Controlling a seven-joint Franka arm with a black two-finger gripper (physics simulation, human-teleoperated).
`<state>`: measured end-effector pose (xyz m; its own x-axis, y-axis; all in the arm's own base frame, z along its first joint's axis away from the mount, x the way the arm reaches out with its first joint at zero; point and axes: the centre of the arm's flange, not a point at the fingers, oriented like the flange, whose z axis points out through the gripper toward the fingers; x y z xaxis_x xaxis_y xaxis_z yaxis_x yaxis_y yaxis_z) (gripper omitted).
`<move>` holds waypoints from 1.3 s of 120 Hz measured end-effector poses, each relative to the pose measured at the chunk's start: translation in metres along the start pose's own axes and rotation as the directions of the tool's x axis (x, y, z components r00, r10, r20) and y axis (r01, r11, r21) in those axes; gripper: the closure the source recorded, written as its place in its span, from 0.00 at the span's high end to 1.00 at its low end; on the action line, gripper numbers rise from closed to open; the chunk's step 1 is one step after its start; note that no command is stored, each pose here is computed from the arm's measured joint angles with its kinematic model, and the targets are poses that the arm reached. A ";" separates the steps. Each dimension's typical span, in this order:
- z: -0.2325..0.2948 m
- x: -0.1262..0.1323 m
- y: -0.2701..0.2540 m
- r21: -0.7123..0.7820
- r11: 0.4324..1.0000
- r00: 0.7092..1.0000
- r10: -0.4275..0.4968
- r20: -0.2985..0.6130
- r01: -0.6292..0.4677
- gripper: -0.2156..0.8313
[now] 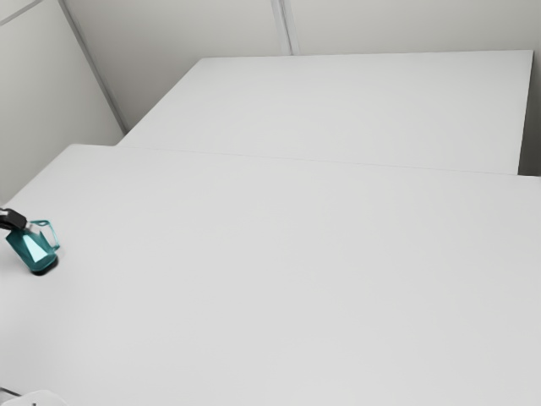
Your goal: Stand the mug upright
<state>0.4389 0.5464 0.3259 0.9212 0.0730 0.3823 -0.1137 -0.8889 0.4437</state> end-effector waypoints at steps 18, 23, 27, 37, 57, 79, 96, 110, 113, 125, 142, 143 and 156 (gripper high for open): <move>0.008 0.013 0.015 -0.009 0.999 0.999 0.031 0.009 -0.030 0.06; 0.008 0.017 0.024 -0.012 0.999 0.999 0.039 0.011 -0.039 0.05; 0.008 0.020 0.031 -0.014 0.999 0.999 0.045 0.013 -0.045 0.05; 0.009 0.024 0.050 -0.026 0.998 0.998 0.053 0.018 -0.053 0.05; 0.013 0.059 0.107 -0.007 0.993 0.990 0.120 0.071 -0.120 0.04; 0.029 0.107 0.201 0.085 0.971 0.954 0.200 0.222 -0.223 0.04; 0.055 0.114 0.288 0.182 0.936 0.922 0.236 0.308 -0.301 0.04; 0.069 0.114 0.346 0.280 0.892 0.901 0.247 0.357 -0.355 0.04; 0.074 0.113 0.357 0.298 0.883 0.898 0.247 0.364 -0.363 0.04; 0.096 0.110 0.397 0.361 0.850 0.892 0.240 0.383 -0.384 0.04; 0.122 0.093 0.421 0.452 0.827 0.914 0.166 0.371 -0.333 0.04; 0.122 0.092 0.421 0.459 0.825 0.916 0.160 0.369 -0.329 0.04; 0.132 0.081 0.428 0.530 0.806 0.939 0.088 0.332 -0.263 0.04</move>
<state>0.5141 0.1124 0.4398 0.9788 -0.1594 0.1288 -0.1361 -0.9755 -0.1726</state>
